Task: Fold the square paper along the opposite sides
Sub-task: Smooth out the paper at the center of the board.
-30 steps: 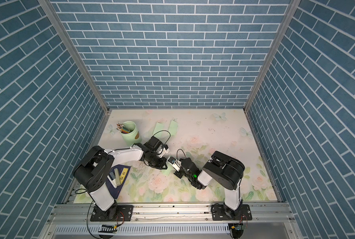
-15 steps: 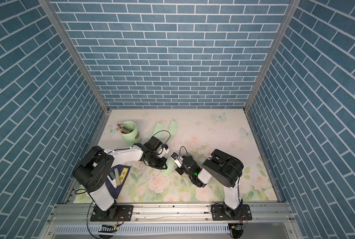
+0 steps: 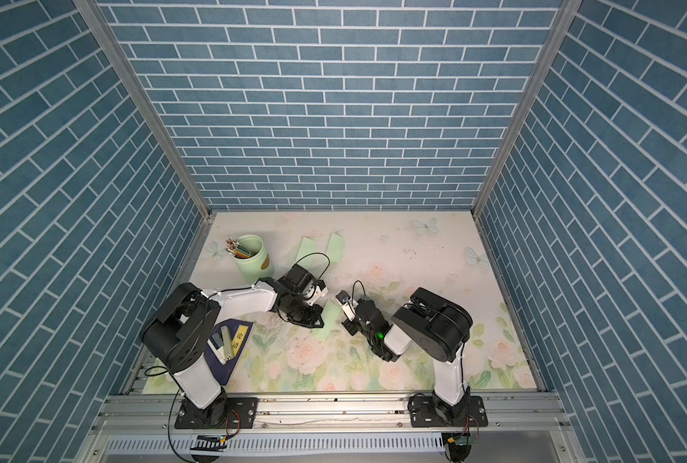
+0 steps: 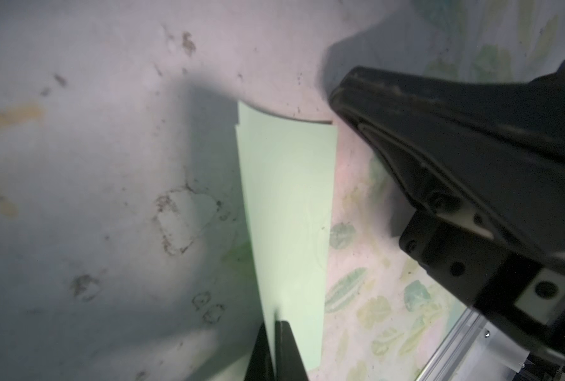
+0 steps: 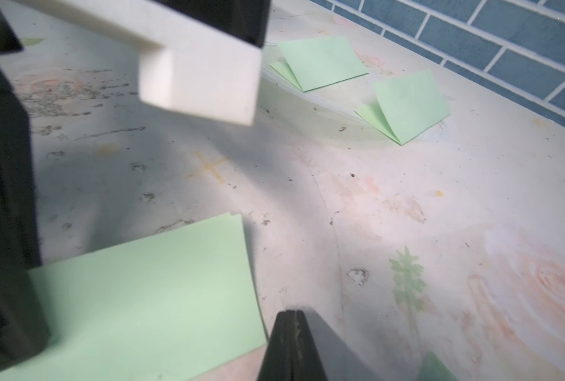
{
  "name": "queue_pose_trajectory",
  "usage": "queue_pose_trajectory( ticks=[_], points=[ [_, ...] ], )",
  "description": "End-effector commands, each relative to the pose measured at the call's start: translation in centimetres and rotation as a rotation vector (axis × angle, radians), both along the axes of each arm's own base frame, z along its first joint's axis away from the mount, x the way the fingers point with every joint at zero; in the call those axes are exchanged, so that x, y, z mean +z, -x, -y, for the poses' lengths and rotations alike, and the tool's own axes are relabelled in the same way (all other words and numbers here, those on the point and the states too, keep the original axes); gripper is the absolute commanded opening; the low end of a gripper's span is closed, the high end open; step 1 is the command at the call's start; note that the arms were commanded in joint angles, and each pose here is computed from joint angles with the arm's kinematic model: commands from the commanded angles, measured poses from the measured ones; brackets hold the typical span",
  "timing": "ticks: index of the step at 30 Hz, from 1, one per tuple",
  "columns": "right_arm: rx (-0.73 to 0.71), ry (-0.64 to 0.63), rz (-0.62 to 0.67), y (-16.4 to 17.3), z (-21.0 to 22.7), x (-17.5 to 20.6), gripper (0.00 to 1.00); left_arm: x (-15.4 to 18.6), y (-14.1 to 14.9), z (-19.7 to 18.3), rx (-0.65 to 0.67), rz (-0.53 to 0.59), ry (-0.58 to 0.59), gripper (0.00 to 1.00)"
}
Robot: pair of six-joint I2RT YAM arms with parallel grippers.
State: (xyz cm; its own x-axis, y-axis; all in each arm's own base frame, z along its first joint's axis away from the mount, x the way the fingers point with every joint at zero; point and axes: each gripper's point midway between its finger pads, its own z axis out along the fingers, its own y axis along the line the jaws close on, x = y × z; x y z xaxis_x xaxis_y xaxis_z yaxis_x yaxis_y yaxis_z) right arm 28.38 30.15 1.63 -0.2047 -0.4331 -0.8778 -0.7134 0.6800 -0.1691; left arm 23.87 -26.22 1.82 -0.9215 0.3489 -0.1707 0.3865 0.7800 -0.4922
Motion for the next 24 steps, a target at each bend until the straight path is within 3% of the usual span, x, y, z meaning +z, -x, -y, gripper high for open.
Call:
queue_pose_trajectory(
  ticks=[1,13,19,24],
  points=[
    [-0.095,0.244,-0.193,2.3,5.7,-7.1,0.00,-1.7,1.2,-1.9,0.000,-0.031,-0.091,0.00],
    [0.050,0.043,0.000,1.2,-0.6,2.3,0.00,-1.9,1.3,-1.8,-0.002,-0.036,-0.093,0.00],
    [0.101,0.028,0.009,2.1,-3.0,1.9,0.00,-1.9,1.3,-1.9,0.000,-0.036,-0.095,0.00],
    [0.088,0.048,-0.037,2.6,-2.6,-0.2,0.00,-2.1,1.3,-1.9,0.000,-0.040,-0.097,0.00]
  ],
)
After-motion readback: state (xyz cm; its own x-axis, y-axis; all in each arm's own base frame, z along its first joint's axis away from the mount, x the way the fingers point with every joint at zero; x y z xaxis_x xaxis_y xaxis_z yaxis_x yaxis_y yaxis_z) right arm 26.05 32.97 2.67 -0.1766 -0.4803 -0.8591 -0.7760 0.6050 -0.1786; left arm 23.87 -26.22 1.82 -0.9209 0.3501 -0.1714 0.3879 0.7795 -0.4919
